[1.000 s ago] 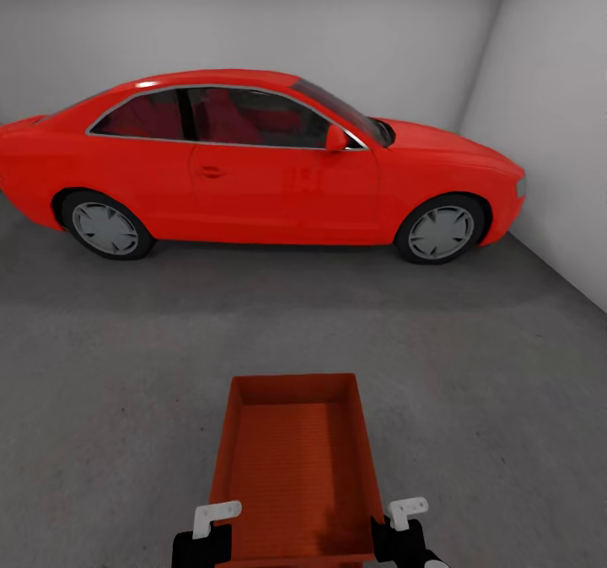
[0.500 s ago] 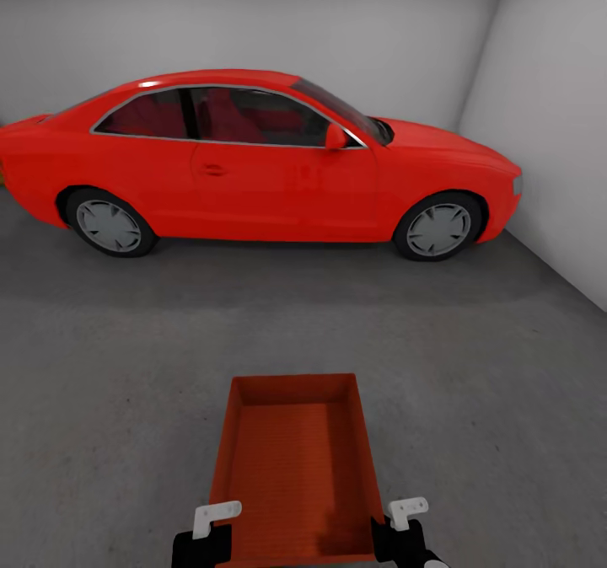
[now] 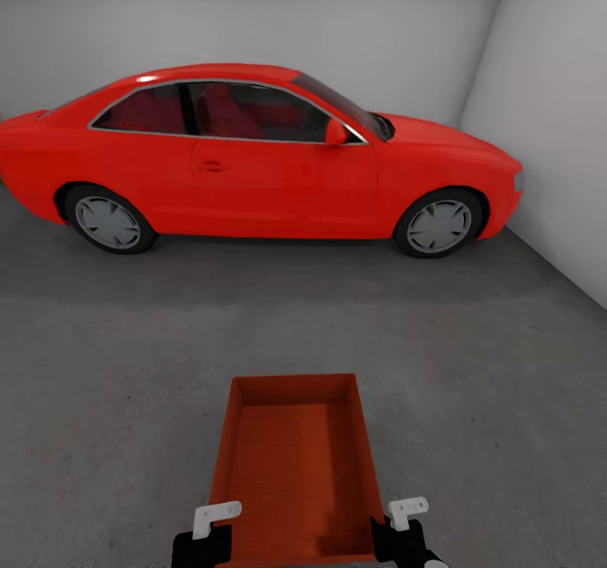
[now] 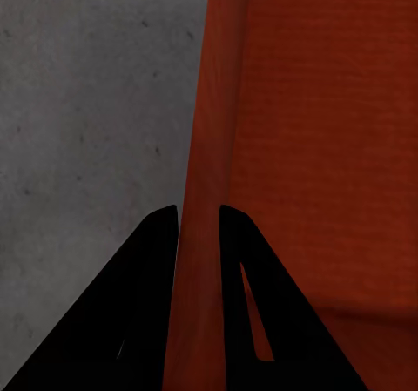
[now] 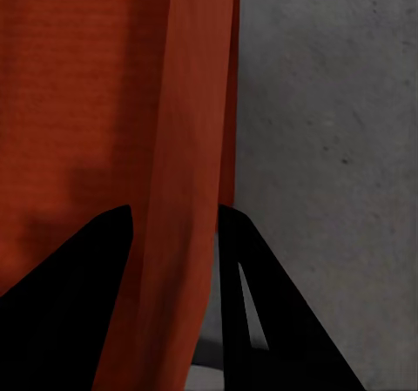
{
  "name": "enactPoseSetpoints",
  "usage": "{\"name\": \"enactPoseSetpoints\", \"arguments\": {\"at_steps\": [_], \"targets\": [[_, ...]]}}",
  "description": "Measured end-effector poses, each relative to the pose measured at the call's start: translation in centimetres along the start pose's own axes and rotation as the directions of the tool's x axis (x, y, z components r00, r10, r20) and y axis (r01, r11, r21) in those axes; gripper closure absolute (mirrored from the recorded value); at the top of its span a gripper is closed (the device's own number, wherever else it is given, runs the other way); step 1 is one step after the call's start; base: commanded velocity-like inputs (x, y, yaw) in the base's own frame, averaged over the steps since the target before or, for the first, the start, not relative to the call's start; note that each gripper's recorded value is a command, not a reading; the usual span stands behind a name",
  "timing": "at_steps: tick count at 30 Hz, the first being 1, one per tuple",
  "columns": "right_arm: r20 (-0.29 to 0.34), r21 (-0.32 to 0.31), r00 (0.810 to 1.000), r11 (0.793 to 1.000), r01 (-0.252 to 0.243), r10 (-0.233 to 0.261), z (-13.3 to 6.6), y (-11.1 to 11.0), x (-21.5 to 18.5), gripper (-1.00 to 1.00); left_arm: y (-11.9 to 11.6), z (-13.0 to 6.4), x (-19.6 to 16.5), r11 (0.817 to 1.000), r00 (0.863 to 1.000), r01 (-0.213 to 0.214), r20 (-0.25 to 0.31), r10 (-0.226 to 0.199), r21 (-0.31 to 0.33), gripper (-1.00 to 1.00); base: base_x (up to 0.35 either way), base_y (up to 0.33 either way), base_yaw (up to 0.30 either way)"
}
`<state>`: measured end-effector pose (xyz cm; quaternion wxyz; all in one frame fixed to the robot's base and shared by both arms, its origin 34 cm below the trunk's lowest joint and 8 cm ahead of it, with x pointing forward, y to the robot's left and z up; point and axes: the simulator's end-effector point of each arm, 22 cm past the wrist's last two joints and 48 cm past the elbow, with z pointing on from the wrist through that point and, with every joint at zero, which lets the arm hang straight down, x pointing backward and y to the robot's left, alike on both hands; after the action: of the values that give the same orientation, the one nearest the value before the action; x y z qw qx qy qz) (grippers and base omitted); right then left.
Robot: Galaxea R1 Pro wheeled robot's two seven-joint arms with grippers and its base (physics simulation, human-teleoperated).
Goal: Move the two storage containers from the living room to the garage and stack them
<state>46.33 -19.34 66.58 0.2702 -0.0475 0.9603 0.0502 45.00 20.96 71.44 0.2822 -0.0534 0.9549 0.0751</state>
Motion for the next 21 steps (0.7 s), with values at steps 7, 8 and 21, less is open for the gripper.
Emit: {"name": "enactPoseSetpoints", "arguments": {"at_steps": [7,8,21], "targets": [[-0.010,-0.001,1.000,1.000,-0.002,0.002,0.2,0.0,0.5,1.00,0.0,0.1,0.4,1.000,1.000,-0.002,-0.010,0.002,-0.001,1.00,0.000,0.000,0.000],[-0.012,-0.001,1.000,1.000,-0.002,0.002,0.2,0.0,0.6,1.00,0.0,0.2,0.5,1.000,1.000,-0.002,-0.012,0.002,-0.001,1.00,0.000,0.000,0.000],[-0.033,-0.002,0.999,1.000,-0.002,0.002,0.4,-0.1,1.6,1.00,-0.1,0.4,1.5,1.000,0.999,-0.007,-0.033,0.007,-0.003,1.00,0.000,0.000,0.000]]}}
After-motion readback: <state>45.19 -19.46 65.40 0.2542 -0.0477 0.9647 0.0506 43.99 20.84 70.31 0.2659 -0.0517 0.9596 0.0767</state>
